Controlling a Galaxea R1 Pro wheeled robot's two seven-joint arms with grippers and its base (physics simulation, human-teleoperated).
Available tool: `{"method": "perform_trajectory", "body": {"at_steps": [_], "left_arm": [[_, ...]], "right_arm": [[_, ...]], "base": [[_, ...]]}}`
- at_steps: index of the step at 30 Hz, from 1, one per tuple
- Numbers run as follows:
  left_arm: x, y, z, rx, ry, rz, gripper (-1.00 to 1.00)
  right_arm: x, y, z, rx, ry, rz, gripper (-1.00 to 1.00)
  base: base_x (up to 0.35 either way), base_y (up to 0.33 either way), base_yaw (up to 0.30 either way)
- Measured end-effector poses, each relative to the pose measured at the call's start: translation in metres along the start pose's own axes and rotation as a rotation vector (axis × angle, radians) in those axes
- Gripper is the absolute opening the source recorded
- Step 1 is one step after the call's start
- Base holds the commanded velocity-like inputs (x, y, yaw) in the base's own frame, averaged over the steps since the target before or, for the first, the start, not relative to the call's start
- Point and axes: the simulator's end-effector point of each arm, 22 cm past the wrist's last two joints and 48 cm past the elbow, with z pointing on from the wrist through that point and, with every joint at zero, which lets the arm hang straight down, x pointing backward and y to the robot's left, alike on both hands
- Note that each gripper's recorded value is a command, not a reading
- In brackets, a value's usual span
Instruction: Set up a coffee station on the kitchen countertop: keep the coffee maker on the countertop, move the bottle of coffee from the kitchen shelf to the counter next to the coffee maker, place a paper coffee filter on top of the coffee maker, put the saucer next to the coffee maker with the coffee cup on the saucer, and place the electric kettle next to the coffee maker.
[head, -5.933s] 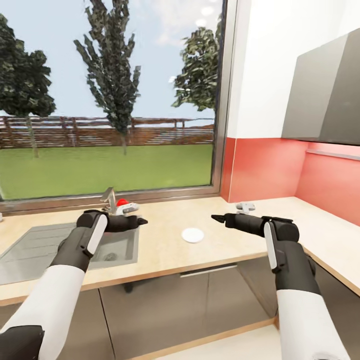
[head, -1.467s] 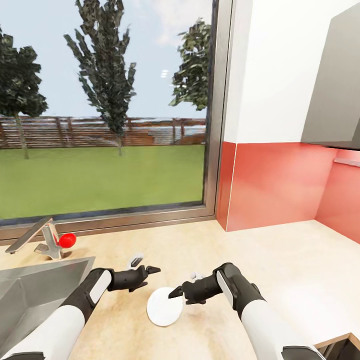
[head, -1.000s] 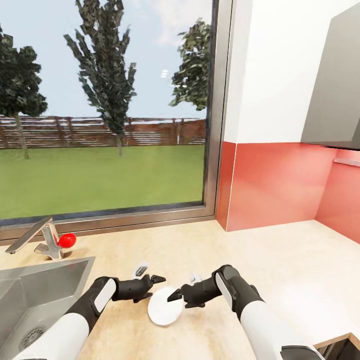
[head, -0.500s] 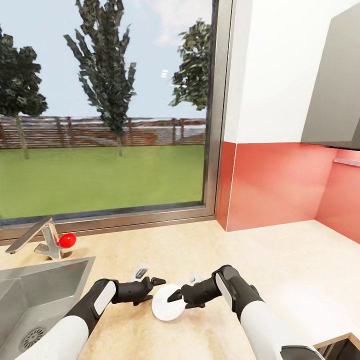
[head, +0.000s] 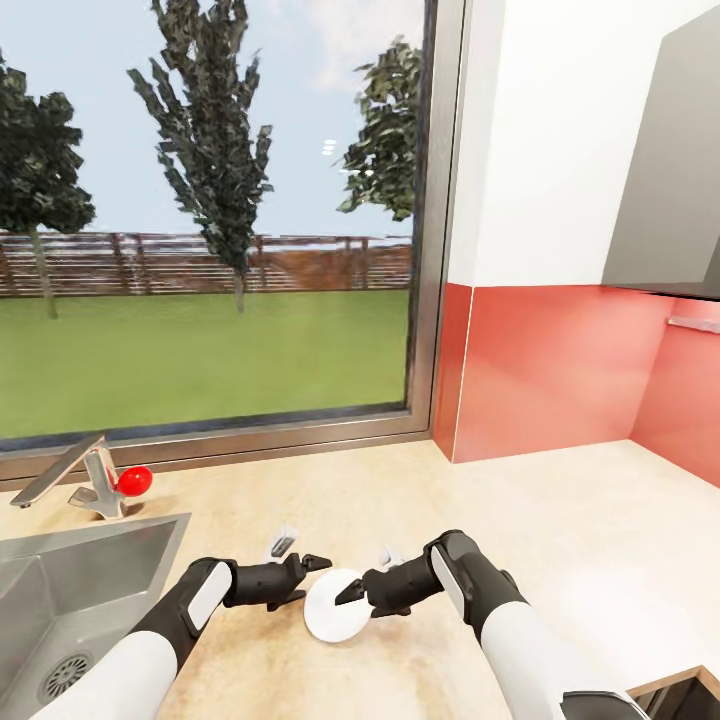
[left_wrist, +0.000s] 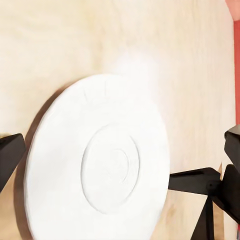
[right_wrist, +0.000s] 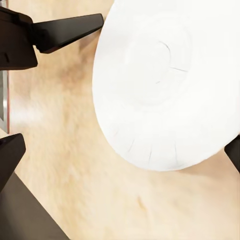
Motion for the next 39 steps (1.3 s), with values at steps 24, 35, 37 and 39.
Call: {"method": "perform_trajectory", "body": {"at_steps": [24,35,37,39], "left_arm": [[-0.0003,-0.0025,-0.0003,0.011,-0.004,-0.008,1.00],[0.0000,-0.0026,-0.0002,0.011,-0.003,-0.009,1.00],[0.0000,-0.0026,-0.0003,0.012,-0.003,-0.009,1.00],[-0.0002,-0.0025,-0.0005,0.011,-0.003,-0.007,1.00]], "right_arm": [[0.0004,-0.0034,-0.0008,0.015,0.001,-0.009,-1.00],[0.0013,-0.0038,-0.0003,0.015,0.003,-0.007,-1.00],[0.0014,-0.0038,-0.0003,0.015,0.003,-0.007,-1.00],[0.0011,-0.0032,-0.0003,0.012,0.002,-0.006,-1.00]], "base": [[0.000,0.000,0.000],[0.000,0.000,0.000],[0.000,0.000,0.000],[0.000,0.000,0.000]]}}
